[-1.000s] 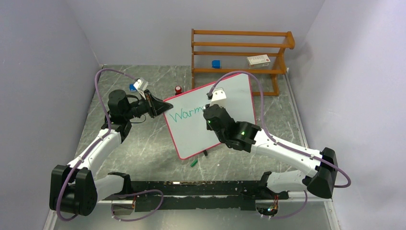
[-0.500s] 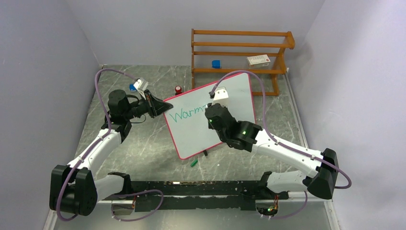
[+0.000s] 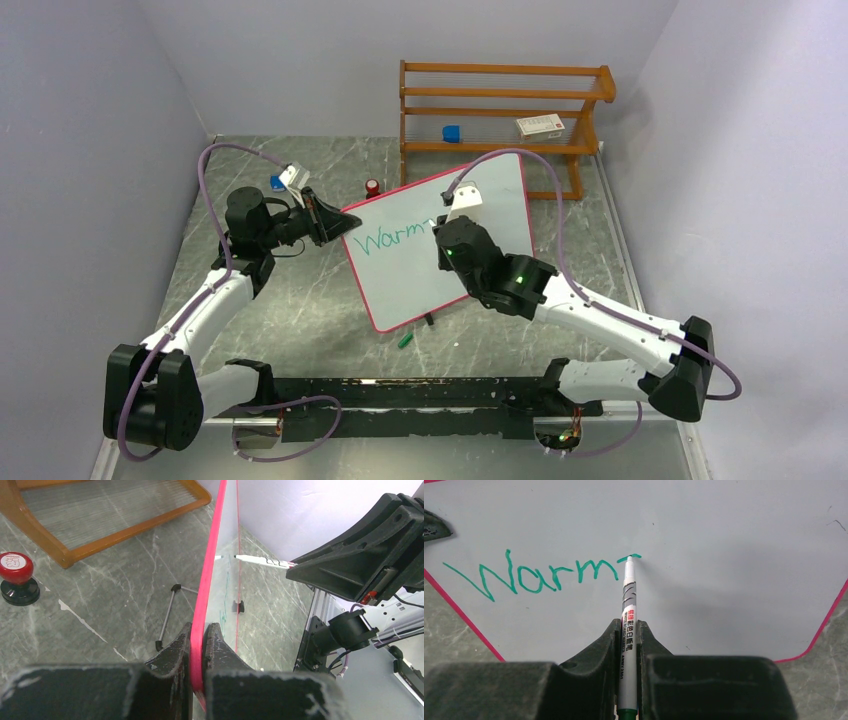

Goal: Write a sentence on the whiteboard

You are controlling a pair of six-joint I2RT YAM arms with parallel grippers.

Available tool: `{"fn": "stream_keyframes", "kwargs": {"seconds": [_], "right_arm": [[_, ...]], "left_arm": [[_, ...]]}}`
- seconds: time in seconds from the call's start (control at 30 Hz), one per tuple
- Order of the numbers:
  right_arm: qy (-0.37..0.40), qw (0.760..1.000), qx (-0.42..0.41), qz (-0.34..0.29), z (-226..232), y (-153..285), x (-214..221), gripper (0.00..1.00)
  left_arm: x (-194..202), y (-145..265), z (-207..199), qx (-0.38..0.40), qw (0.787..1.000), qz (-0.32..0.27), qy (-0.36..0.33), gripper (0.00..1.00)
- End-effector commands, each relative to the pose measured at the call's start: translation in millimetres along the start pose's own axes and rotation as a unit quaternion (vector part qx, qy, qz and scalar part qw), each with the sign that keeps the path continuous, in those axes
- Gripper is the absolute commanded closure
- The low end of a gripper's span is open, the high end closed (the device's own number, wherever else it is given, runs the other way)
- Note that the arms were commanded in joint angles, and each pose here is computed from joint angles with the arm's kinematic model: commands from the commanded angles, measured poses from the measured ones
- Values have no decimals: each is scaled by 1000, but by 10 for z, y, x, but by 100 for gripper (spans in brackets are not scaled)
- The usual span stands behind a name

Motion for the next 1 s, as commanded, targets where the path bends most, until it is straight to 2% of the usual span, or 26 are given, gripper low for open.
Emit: {"fn": "stream_keyframes", "kwargs": {"seconds": [0.0, 0.97], "right_arm": [[-4, 1000, -6, -13, 25, -26, -86, 100], [-12, 1000, 1, -25, 8, -111, -165, 100]], "left_arm": [[364, 7, 267, -60, 996, 60, -24, 95], [370, 3, 273, -59, 996, 61, -22, 95]]}}
Point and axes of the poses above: each gripper's point midway between its finger pads, its own y axis back along the fingers, its own z axis along the line the jaws close on, x = y × z, the point moved 8 cm from there along y, back along the fingers, and after that the axes turned 3 degrees about y, right-handed, at the moved point
